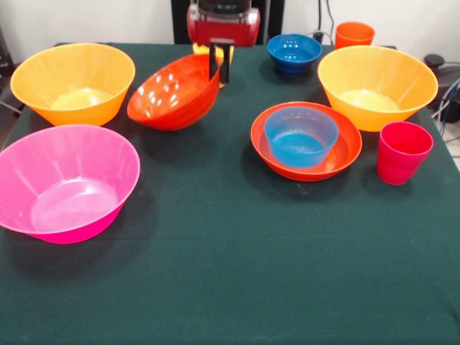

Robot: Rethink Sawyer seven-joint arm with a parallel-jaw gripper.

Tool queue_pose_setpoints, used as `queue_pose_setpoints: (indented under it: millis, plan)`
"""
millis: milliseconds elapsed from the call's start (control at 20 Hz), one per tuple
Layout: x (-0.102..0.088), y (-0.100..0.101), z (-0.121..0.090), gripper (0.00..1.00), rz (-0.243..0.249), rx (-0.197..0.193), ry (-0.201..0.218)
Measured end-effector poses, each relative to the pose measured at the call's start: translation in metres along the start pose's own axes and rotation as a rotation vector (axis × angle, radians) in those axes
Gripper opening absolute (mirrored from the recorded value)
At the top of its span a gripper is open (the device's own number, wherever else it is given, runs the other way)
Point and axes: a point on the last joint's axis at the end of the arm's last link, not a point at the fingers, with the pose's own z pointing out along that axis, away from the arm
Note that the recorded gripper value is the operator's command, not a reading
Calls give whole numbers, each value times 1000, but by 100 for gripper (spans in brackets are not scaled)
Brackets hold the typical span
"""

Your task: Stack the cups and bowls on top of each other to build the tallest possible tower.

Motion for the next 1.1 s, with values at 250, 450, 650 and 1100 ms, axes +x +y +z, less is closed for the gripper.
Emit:
queue_pose_setpoints:
  millis: [250,450,650,1100]
  plan:
    - [-6,2,-35,0,39,-7,6]
    - [-8,6,-53,0,47,-7,-3]
    - [-10,14,-67,0,47,-13,-8]
    - [-15,38,-86,0,64,-47,-22]
